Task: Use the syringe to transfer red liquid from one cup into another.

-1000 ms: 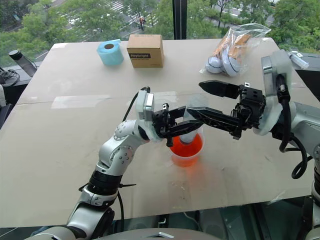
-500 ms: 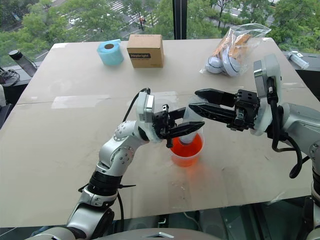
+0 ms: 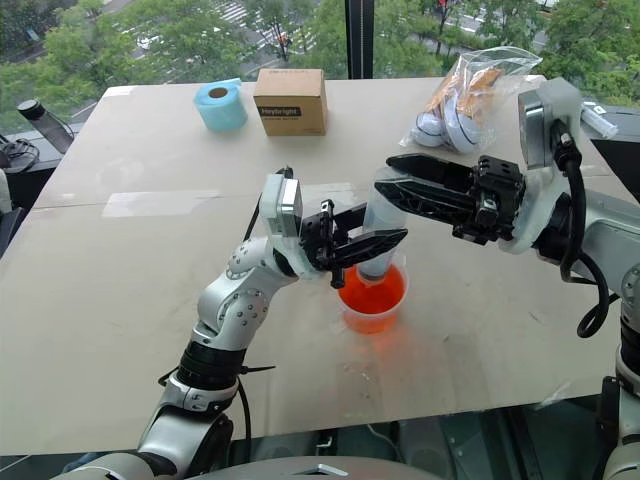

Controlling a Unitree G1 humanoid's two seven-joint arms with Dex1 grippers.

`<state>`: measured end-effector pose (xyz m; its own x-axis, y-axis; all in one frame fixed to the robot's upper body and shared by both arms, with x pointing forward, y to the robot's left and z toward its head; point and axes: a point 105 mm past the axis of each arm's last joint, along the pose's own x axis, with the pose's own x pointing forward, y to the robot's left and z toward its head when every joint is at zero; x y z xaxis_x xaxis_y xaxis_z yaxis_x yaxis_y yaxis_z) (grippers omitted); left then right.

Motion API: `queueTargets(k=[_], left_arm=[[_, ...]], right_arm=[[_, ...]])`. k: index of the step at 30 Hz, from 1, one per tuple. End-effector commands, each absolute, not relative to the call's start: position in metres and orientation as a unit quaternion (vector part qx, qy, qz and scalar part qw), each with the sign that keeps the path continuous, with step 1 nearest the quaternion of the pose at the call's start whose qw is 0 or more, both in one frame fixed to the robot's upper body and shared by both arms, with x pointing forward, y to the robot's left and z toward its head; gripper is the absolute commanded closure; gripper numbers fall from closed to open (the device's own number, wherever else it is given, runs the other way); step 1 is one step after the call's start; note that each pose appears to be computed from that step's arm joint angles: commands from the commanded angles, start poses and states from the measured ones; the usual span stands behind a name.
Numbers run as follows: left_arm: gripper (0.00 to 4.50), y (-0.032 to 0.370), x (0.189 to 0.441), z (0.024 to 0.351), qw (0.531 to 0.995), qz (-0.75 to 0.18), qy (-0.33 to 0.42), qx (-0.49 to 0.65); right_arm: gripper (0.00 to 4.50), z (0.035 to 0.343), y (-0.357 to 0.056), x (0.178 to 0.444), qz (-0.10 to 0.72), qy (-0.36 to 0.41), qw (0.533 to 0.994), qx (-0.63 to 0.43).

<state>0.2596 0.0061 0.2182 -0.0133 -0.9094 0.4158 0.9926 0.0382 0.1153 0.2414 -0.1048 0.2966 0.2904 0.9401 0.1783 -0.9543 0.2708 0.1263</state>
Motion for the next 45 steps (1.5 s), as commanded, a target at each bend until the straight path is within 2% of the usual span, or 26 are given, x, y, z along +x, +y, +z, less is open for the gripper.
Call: queueTargets(k=[1,9,11,13,14,15,18,21,27,30,33,40,45], left_arm=[[3.05,0.004,0.252,0.210,0.684,-0.701,-0.176,-0.097],[3.05,0.003,0.252,0.209,0.683,-0.702,-0.177,-0.095],[3.05,0.002,0.252,0.210,0.684,-0.701,-0.179,-0.094],[3.05,0.003,0.253,0.211,0.685,-0.699,-0.183,-0.092],[3.05,0.003,0.254,0.211,0.686,-0.697,-0.185,-0.091],[3.05,0.004,0.255,0.213,0.688,-0.695,-0.189,-0.087],[3.05,0.009,0.256,0.225,0.690,-0.689,-0.202,-0.089],[3.05,0.011,0.254,0.239,0.686,-0.689,-0.219,-0.088],[3.05,0.012,0.249,0.275,0.674,-0.684,-0.262,-0.091],[3.05,0.018,0.255,0.294,0.681,-0.668,-0.290,-0.077],[3.05,0.028,0.271,0.305,0.705,-0.634,-0.311,-0.072],[3.05,0.052,0.309,0.298,0.749,-0.582,-0.314,-0.032],[3.05,0.060,0.322,0.285,0.765,-0.567,-0.305,-0.024]], right_arm=[[3.12,0.339,-0.126,0.241,0.567,-0.132,0.803,0.129],[3.12,0.323,-0.123,0.239,0.576,-0.092,0.804,0.114],[2.09,0.319,-0.121,0.237,0.585,-0.079,0.799,0.115],[1.34,0.321,-0.122,0.238,0.581,-0.085,0.801,0.114],[0.78,0.323,-0.124,0.240,0.572,-0.094,0.807,0.114],[0.34,0.333,-0.127,0.235,0.587,-0.107,0.791,0.138],[0.34,0.351,-0.134,0.224,0.611,-0.133,0.761,0.173],[0.34,0.354,-0.139,0.232,0.587,-0.143,0.777,0.178],[0.34,0.354,-0.137,0.238,0.583,-0.145,0.780,0.178],[0.34,0.356,-0.134,0.239,0.585,-0.150,0.776,0.181],[0.34,0.356,-0.132,0.241,0.583,-0.153,0.778,0.178],[0.34,0.356,-0.126,0.245,0.575,-0.159,0.785,0.169],[0.34,0.353,-0.120,0.252,0.563,-0.158,0.799,0.143]])
